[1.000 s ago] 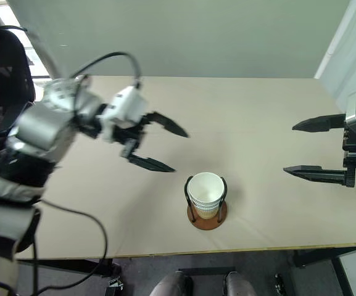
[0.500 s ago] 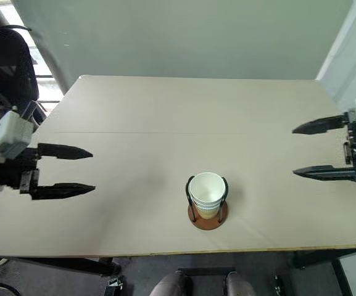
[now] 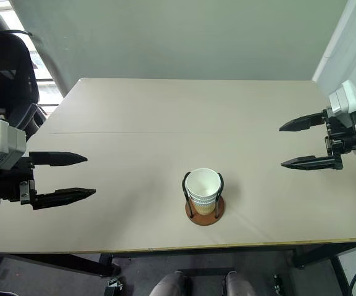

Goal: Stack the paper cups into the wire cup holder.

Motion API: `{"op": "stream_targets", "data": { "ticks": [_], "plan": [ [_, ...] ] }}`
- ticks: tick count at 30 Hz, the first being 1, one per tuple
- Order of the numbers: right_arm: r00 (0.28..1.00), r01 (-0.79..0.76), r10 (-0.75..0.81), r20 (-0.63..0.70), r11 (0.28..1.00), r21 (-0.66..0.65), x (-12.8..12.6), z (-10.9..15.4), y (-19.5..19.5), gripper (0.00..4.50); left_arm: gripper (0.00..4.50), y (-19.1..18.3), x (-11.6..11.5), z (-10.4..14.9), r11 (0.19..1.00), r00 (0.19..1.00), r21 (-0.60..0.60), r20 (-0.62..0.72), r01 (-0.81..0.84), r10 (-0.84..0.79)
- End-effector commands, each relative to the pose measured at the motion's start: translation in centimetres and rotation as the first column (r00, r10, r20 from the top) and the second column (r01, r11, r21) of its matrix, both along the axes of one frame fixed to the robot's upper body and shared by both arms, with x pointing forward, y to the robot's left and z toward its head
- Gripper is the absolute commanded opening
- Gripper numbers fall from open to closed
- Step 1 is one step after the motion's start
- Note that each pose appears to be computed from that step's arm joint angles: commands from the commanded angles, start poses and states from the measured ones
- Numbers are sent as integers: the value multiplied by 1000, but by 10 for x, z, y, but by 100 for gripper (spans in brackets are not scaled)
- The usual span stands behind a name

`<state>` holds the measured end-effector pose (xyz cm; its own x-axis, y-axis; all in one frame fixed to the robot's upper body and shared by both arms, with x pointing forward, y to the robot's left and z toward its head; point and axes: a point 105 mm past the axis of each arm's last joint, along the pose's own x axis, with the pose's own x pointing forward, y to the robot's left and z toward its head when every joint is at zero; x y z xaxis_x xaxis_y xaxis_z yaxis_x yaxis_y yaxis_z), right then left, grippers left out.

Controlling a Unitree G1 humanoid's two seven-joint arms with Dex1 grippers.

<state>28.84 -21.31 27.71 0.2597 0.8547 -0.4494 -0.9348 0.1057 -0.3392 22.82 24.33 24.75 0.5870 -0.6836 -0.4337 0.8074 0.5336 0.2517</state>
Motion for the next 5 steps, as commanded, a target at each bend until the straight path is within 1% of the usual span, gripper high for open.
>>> {"op": "stream_targets", "data": {
  "ticks": [1, 5],
  "plan": [
    [999, -12, 12, 42, 1000, -9, 1, 9, 2, 450, 444, 0, -5, 8, 1000, 999, 0, 43, -15, 15],
    [999, -16, 16, 42, 1000, -10, 3, 8, 4, 450, 444, 1, -5, 3, 999, 999, -14, 31, -35, 36]
  ]
}}
